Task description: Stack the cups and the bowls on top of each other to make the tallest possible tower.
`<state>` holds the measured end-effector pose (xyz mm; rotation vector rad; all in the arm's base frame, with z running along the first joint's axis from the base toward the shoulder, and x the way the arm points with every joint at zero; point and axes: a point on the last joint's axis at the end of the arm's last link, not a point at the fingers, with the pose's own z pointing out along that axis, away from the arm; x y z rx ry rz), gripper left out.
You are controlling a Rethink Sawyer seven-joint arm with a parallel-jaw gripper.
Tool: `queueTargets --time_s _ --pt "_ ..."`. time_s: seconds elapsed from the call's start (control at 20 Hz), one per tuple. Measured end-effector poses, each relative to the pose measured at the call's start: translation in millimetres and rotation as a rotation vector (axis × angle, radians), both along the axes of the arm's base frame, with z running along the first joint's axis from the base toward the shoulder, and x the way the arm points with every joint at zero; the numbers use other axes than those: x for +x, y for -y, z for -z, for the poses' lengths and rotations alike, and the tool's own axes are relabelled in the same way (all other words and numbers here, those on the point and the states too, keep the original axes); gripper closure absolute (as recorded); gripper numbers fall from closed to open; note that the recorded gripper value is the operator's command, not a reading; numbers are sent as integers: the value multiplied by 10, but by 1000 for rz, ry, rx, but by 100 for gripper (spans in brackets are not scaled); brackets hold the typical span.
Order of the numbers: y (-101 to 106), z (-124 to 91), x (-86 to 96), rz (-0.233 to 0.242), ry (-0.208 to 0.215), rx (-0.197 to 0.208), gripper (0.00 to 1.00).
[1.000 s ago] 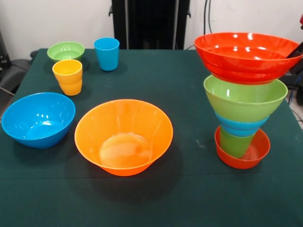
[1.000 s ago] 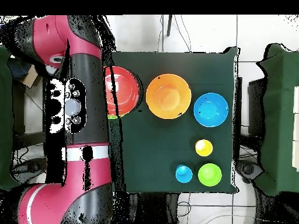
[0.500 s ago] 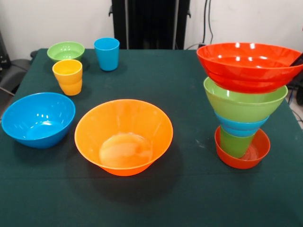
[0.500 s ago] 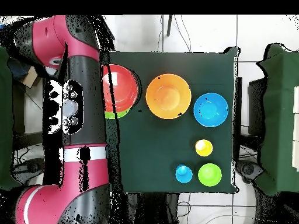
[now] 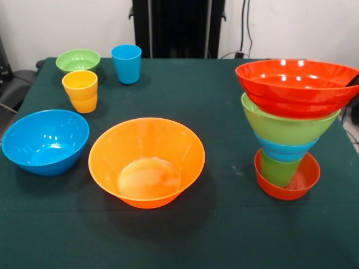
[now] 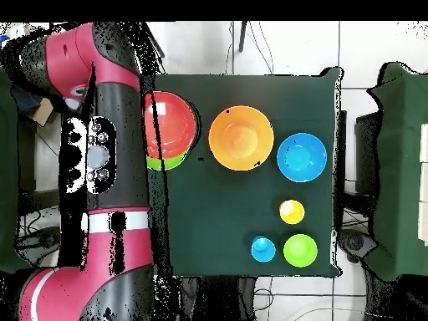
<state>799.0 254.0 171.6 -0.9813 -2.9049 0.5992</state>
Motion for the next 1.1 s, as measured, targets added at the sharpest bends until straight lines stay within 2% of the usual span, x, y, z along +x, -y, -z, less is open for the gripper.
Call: queueTargets --time_s 0.5,1.1 --pt "26 204 -108 4 -24 -5 100" --pt "-60 245 -156 -8 -31 -9 100"
